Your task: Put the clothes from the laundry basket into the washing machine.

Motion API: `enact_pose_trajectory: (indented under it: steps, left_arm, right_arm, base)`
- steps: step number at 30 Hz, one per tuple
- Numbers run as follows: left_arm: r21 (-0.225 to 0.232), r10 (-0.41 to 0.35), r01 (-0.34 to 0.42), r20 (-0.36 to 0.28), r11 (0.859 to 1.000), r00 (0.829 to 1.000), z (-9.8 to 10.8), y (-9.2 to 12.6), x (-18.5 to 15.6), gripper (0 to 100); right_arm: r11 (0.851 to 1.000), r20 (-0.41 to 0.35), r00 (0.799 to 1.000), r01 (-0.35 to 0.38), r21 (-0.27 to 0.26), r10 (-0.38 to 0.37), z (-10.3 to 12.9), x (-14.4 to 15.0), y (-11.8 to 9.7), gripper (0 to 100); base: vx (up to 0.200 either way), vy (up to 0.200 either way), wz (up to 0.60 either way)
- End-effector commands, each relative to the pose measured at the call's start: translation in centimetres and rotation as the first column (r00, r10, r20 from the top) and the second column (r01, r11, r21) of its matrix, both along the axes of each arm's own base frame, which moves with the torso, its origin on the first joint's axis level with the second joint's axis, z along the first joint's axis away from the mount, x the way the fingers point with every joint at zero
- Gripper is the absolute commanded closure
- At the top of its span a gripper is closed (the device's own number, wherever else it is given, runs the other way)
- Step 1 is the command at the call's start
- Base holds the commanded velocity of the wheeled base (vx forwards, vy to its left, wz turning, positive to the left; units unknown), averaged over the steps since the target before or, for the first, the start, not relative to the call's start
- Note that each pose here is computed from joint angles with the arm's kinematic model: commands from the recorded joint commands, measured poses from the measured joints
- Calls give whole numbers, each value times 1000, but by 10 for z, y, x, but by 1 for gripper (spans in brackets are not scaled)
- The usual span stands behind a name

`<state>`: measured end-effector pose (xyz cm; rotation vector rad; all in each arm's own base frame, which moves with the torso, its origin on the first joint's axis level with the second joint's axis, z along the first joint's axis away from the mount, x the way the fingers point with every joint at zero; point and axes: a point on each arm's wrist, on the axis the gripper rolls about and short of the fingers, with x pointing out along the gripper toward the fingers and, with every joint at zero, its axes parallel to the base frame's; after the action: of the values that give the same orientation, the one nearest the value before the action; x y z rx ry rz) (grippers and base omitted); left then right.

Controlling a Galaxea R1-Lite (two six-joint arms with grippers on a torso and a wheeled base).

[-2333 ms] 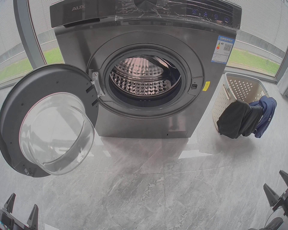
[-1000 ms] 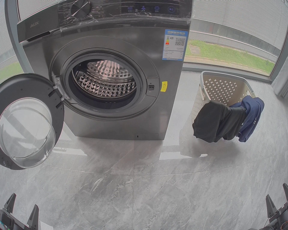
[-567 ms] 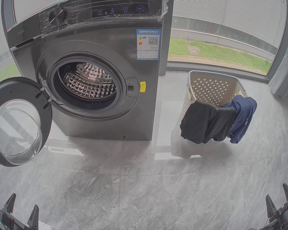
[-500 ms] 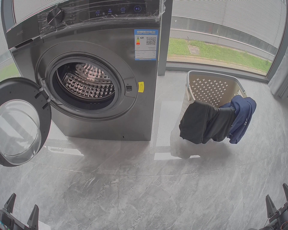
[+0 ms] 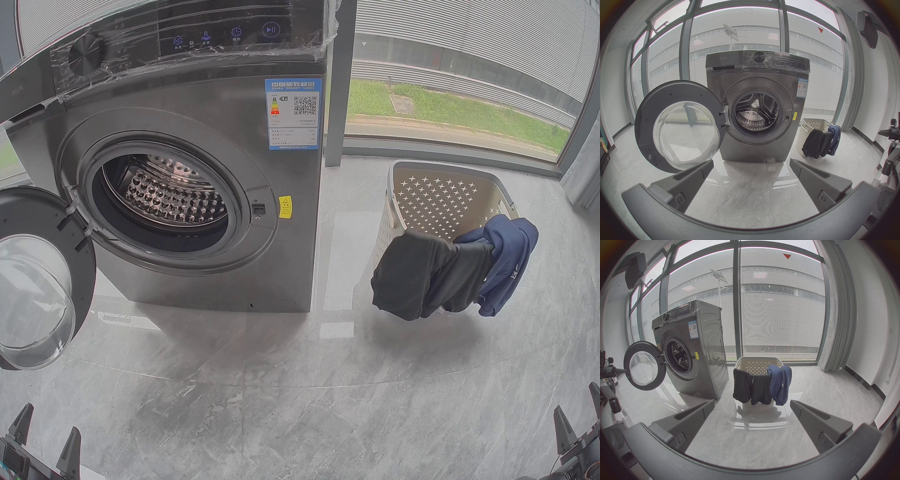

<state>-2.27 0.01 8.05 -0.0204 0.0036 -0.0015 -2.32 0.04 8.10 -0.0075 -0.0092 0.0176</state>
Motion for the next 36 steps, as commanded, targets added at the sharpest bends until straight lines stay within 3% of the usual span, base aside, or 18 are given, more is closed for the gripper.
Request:
enact_pose_trajectory:
  steps: [1,5,36]
  left_arm:
    - [0,0,0,-4,1000,1000,-4,0,0,0]
    - [-7,2,-2,-4,1000,1000,-4,0,0,0]
    - [-10,5,-5,-4,1000,1000,-4,0,0,0]
  right_arm:
    - [1000,-5,1000,-1,0,1,-5,0,0,0]
    - [1000,-5,1000,-1,0,1,-5,0,0,0]
    - [1000,-5,1000,-1,0,1,-5,0,0,0]
  base:
    - [0,0,0]
    - [0,0,0]
    - [0,-200,0]
